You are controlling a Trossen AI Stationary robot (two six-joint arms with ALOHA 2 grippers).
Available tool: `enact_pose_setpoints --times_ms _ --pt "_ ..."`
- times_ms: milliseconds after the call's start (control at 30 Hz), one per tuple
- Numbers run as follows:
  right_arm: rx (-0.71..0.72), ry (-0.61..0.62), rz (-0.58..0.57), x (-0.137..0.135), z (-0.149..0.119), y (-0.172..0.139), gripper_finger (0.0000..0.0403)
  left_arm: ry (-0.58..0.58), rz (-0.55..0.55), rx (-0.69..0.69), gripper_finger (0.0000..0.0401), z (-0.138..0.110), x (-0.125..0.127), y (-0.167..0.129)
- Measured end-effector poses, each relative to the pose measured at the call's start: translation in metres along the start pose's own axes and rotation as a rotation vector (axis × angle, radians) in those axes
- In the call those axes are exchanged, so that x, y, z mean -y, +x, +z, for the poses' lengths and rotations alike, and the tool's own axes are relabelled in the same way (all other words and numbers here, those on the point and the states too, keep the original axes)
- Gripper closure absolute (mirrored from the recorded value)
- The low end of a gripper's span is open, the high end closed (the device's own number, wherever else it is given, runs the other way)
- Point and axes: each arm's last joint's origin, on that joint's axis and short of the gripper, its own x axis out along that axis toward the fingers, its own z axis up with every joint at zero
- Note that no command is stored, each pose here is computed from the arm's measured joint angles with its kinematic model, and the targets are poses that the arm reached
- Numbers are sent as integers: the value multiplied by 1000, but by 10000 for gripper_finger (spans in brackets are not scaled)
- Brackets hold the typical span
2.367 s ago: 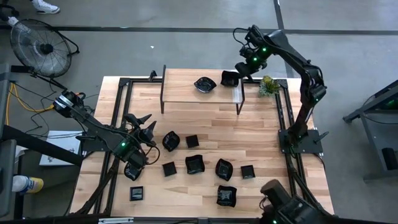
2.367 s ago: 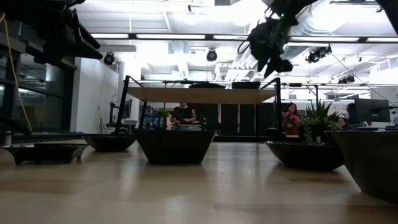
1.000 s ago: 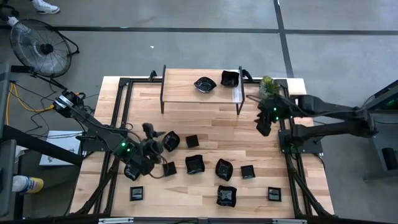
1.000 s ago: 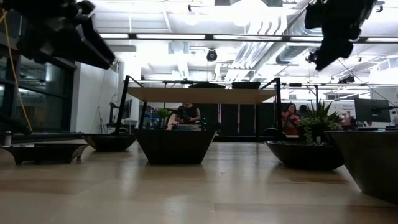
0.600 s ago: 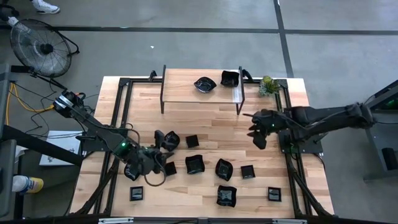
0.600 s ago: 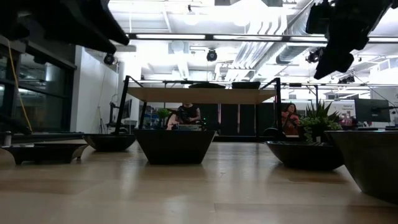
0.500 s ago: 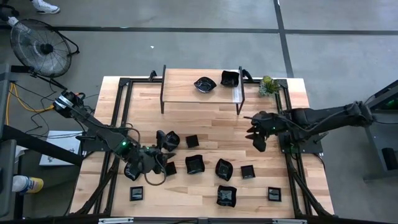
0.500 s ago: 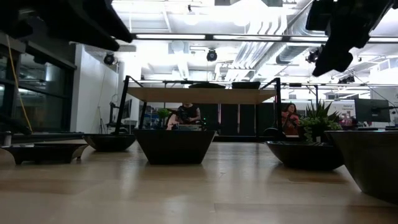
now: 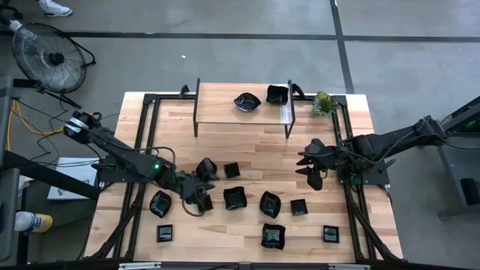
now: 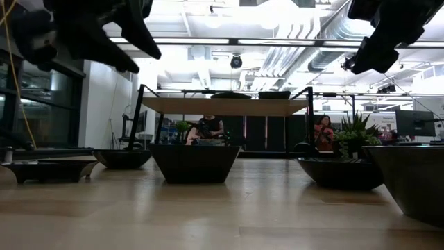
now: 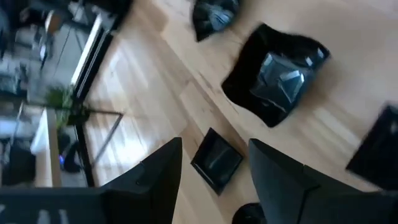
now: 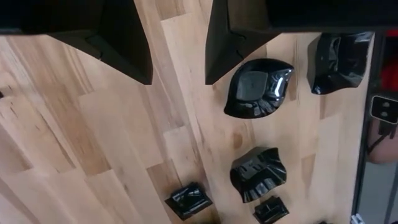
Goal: Pick & Place Mini shaped plates
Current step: Stack the distorted square plate on top of the other distorted square plates on the shelf
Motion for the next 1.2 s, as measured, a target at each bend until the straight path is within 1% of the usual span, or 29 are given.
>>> enact_pose_setpoints --times_ms 133,267,467,600,700,767,933,1000,1200 --pt "15 -4 9 -2 1 0 262 122 -29 14 222 3 5 9" --pt "23 -3 4 -2 1 0 261 194 -52 31 222 6 12 22" --pt "22 -3 3 -2 1 0 261 212 -79 31 222 8 23 39" --pt "19 -6 2 -2 1 0 261 231 -133 30 222 7 32 49" --pt "19 -9 1 -2 1 0 261 285 -152 54 222 11 38 56" --pt "19 -9 1 -2 1 0 260 336 -164 44 222 12 42 62" --pt "17 -15 0 -2 1 0 260 397 -161 39 222 19 42 73" --pt "14 -16 -1 -1 0 0 260 428 -178 24 222 18 46 76" --pt "12 -16 -3 -1 0 0 260 448 -216 18 222 17 53 84"
